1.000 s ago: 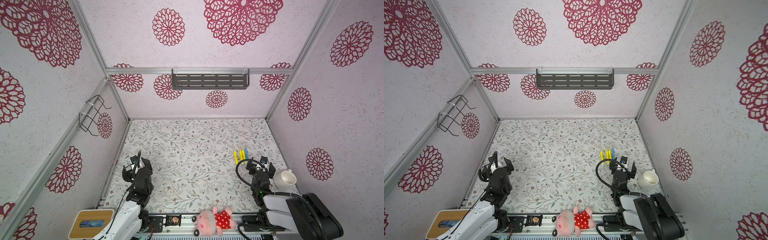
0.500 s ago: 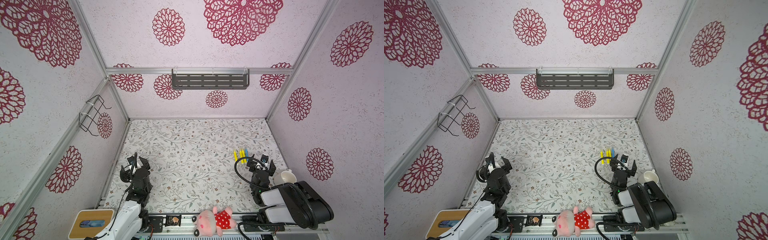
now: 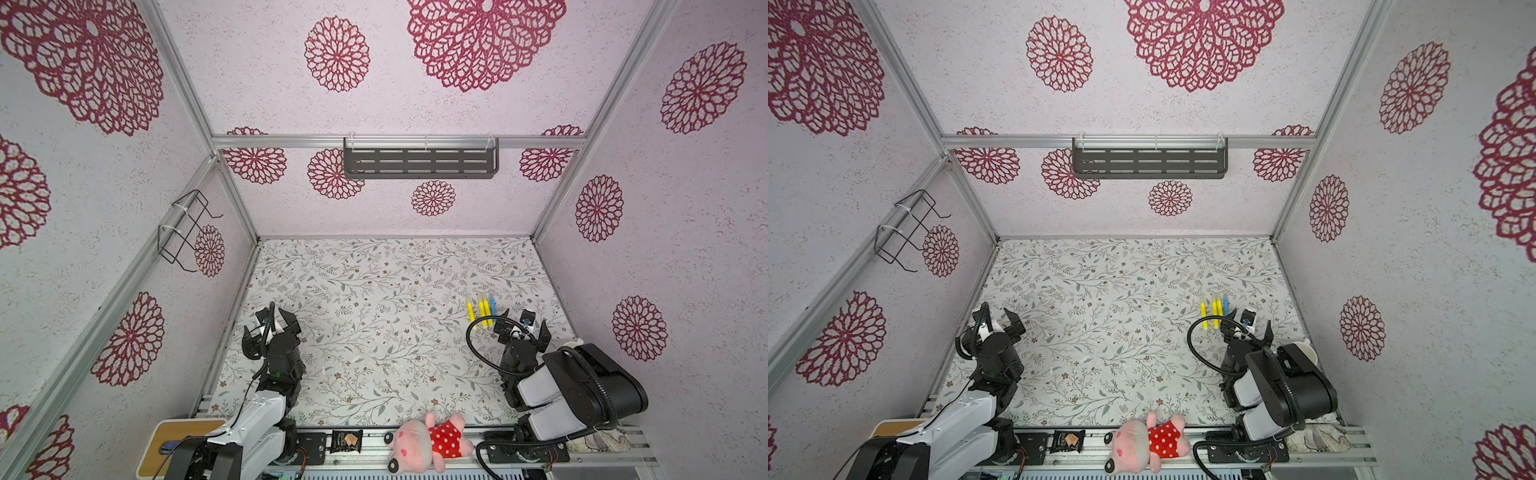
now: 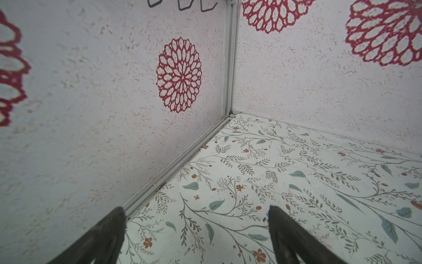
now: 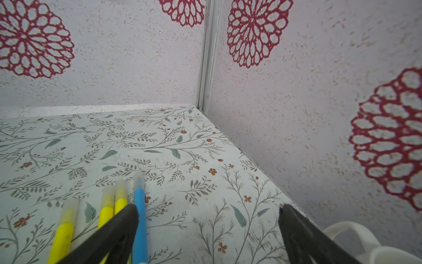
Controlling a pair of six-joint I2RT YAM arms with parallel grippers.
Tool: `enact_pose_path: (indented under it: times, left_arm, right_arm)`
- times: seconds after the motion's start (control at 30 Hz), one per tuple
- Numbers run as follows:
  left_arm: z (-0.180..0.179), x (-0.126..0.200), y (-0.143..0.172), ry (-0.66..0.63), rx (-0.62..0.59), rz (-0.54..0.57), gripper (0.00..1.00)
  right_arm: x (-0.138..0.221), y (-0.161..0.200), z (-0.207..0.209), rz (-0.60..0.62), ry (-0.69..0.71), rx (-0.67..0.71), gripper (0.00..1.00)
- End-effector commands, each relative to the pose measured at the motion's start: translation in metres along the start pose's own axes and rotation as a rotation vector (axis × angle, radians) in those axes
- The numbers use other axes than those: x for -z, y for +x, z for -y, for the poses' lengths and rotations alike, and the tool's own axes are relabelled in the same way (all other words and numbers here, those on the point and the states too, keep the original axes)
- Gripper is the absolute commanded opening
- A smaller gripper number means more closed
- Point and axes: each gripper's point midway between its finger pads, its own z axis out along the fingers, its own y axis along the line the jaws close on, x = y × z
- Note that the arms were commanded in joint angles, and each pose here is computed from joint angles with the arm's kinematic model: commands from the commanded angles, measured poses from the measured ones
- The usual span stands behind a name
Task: Insert pens into pen caps
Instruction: Reset both arms
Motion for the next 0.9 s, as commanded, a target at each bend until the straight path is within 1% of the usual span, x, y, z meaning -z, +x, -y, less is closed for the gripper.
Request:
enact_pose_path:
  times: [0.0, 0.47, 0.87]
  left_arm:
    - [-0.001, -0.001, -0.007, 0.007, 0.026, 0.041, 0.99]
    - [0.004, -0.015, -0.009, 0.012, 0.031, 0.070, 0.99]
    - [0.011, -0.028, -0.008, 0.021, 0.017, 0.071, 0.99]
  right_arm:
    - [-0.002, -0.024, 0.009, 0.088, 0.042, -0.084, 0.99]
    - [-0.003, -0.023, 0.008, 0.084, 0.037, -0.082, 0.99]
    - [-0.005, -0.023, -0.002, 0.086, -0.011, -0.058, 0.99]
